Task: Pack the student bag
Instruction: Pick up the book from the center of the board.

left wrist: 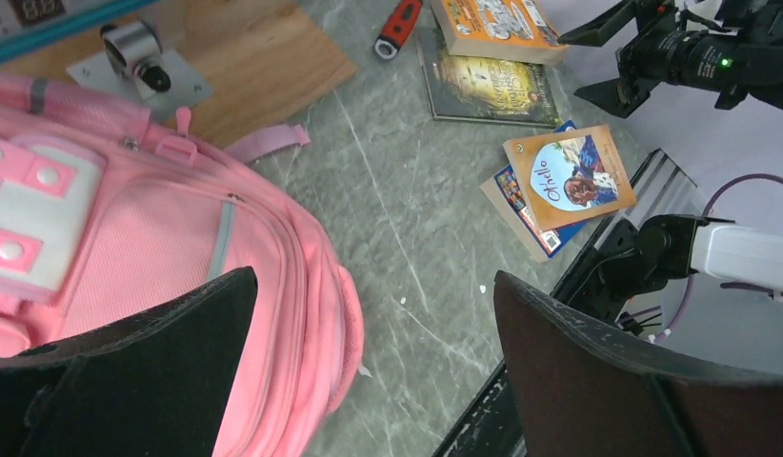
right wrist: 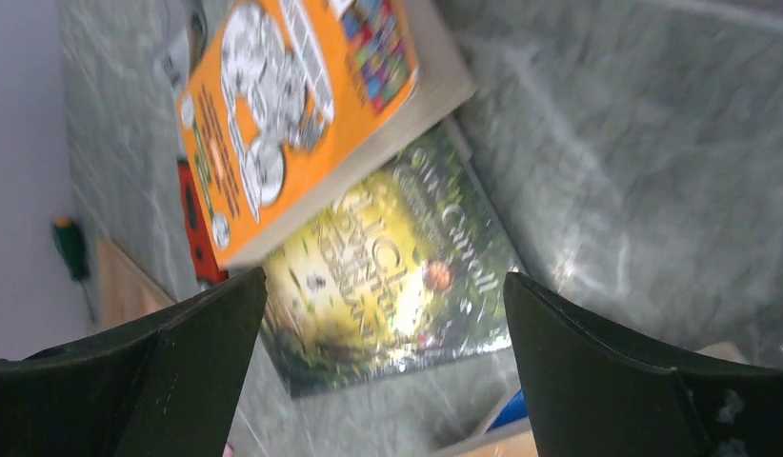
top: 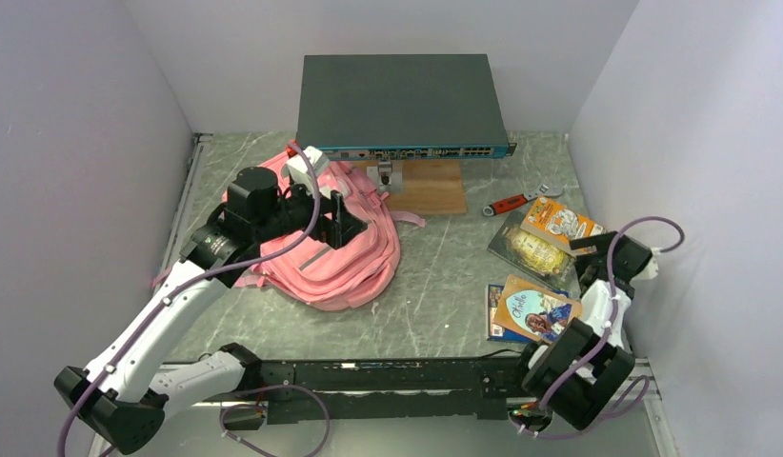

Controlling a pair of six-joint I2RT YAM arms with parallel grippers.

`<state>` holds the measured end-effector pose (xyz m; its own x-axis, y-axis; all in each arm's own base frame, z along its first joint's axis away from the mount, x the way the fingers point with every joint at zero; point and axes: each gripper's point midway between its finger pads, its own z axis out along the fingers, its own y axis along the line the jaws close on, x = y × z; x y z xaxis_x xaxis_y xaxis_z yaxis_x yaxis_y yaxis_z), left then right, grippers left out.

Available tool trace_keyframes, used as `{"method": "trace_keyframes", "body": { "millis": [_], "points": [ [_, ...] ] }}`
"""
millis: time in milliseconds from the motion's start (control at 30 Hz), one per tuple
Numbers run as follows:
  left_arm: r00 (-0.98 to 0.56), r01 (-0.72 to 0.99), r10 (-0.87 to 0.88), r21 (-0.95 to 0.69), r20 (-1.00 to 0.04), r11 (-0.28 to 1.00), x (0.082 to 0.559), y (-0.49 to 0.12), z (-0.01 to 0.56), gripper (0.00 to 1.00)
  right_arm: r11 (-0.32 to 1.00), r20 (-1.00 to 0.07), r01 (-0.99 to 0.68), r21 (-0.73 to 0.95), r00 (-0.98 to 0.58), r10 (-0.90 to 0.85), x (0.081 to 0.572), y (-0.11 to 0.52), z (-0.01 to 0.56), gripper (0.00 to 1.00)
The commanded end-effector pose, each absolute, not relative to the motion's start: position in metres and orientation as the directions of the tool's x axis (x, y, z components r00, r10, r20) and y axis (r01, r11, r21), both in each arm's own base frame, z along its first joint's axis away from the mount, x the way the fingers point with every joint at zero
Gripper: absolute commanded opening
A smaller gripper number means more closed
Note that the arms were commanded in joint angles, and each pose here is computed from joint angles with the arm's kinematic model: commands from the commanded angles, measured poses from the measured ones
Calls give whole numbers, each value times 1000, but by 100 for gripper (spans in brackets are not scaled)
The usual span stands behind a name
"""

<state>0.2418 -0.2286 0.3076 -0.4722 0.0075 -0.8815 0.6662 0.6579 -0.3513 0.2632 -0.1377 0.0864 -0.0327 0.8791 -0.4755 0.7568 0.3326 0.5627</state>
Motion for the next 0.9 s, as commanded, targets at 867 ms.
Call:
{"method": "trace_keyframes", "body": {
  "millis": [867],
  "points": [
    [-366,737,101,-222,-925,639,246,-231,273,100,210,-396,527,823,270,877,296,-218,54,70]
  ]
}}
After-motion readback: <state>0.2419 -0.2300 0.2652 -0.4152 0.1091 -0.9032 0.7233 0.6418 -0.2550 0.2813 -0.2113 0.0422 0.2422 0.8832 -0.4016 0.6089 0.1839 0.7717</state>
